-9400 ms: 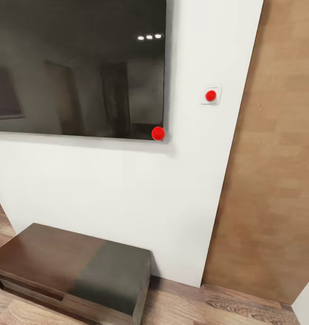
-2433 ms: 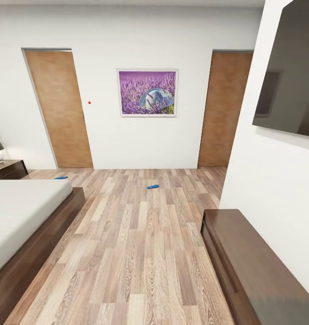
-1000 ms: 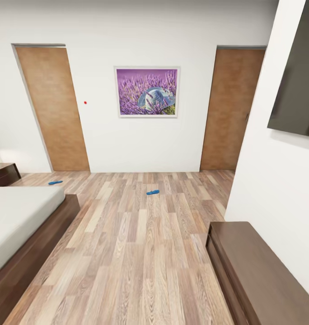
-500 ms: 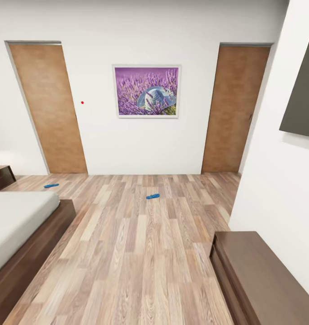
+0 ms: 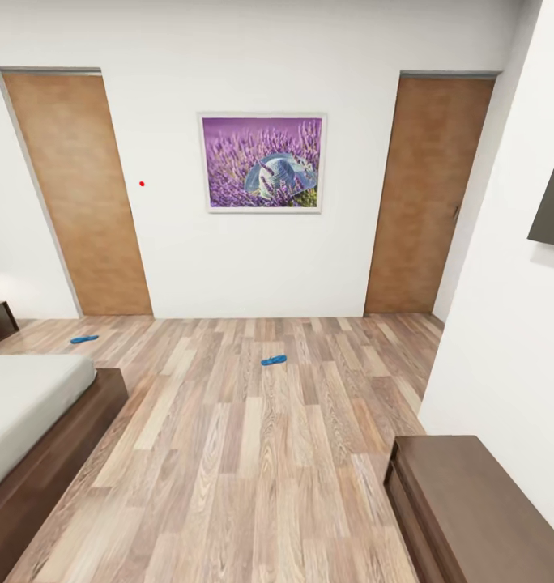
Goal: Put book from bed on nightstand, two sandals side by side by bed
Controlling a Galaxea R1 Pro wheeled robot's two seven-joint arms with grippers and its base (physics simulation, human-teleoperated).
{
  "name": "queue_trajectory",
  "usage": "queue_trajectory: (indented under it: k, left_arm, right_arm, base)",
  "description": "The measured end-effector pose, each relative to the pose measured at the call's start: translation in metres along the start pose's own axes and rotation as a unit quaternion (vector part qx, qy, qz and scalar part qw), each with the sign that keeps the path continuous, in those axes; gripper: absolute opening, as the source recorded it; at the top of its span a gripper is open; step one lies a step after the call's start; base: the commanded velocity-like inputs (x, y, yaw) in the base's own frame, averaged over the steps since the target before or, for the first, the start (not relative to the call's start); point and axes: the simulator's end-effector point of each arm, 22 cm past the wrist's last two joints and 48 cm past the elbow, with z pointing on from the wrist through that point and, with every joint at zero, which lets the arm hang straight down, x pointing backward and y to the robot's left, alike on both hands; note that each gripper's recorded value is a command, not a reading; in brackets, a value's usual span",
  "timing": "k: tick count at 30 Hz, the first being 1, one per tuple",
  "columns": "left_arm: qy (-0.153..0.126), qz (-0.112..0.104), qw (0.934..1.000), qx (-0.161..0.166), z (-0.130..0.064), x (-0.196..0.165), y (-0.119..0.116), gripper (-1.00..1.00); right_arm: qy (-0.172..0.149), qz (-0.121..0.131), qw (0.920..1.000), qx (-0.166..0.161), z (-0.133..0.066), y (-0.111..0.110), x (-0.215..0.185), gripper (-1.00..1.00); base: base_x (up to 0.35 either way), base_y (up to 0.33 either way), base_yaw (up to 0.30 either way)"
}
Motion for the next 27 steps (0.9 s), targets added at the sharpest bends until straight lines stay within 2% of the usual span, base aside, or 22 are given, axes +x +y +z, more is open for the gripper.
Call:
queue_trajectory:
  k: [27]
  left_arm:
    - [0.001,0.000,1.0000,0.000,0.0000,0.0003,-0.0001,1.00]
  right_arm:
    - [0.000,-0.002,1.0000,0.000,0.0000,0.0003,0.0001,1.00]
  base:
    - [0.310,0.000,0.000]
